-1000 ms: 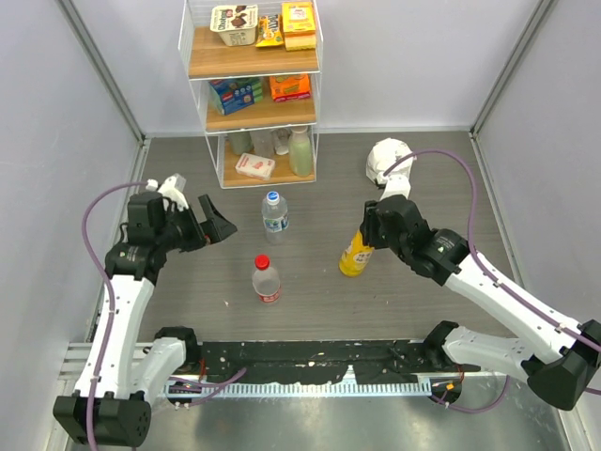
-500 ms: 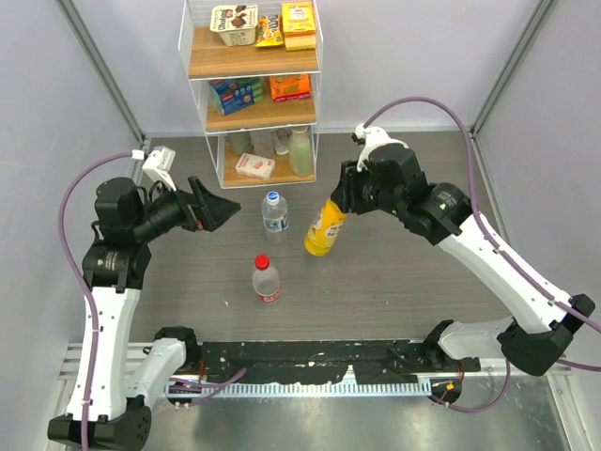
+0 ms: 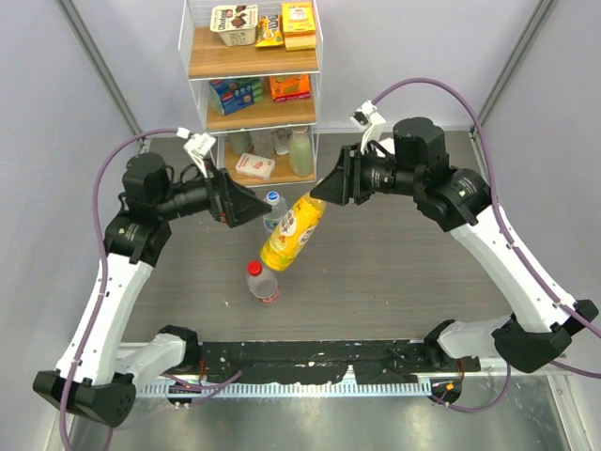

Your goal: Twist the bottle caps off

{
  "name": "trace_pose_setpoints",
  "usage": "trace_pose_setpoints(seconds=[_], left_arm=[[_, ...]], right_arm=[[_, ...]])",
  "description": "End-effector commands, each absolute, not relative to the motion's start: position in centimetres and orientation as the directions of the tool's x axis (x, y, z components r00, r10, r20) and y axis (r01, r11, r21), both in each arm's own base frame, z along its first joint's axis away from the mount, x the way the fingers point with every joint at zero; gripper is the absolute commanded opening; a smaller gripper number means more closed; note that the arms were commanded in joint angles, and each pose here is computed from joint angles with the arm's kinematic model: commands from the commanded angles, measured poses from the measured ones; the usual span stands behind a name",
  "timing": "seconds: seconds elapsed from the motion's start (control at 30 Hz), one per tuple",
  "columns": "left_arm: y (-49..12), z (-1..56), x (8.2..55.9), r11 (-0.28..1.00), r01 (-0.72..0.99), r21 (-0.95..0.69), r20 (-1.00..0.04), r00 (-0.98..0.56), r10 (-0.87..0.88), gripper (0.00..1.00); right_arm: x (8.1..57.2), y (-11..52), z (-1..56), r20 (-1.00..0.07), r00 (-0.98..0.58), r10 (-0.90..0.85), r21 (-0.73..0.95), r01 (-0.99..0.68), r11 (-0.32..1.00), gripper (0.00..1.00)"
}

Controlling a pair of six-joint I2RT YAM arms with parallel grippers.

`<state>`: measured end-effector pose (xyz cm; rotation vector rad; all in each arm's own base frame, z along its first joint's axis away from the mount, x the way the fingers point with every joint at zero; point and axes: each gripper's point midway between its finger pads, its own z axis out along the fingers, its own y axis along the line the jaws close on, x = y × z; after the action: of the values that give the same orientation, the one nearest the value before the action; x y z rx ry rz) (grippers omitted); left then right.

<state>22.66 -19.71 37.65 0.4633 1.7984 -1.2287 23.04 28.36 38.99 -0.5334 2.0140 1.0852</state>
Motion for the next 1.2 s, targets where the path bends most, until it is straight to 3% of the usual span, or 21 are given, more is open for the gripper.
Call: trace_pose_setpoints(seconds=[0.0, 0.53, 1.17], left_arm=[[-22.7, 38.6, 22.0, 0.414, 0.787, -0.457, -0.879, -0.472, -0.072, 1.00], [-27.5, 33.4, 20.6, 0.402, 0.798, -0.449, -0.845, -0.526, 0.100, 0.99], [-28.1, 30.7, 20.3, 0.427, 0.771, -0.472, -0.817, -0.565, 0.118, 0.66]], right_arm=[[22.6, 29.5, 42.6, -0.777, -0.624, 0.080, 0.603, -0.701, 0.381, 0.02], [25.6, 26.9, 44.7, -0.743, -0.634, 0.215, 0.662, -0.652, 0.369, 0.02], [26.2, 26.6, 43.3, -0.718, -0.652, 0.245, 0.691, -0.622, 0.369, 0.02]])
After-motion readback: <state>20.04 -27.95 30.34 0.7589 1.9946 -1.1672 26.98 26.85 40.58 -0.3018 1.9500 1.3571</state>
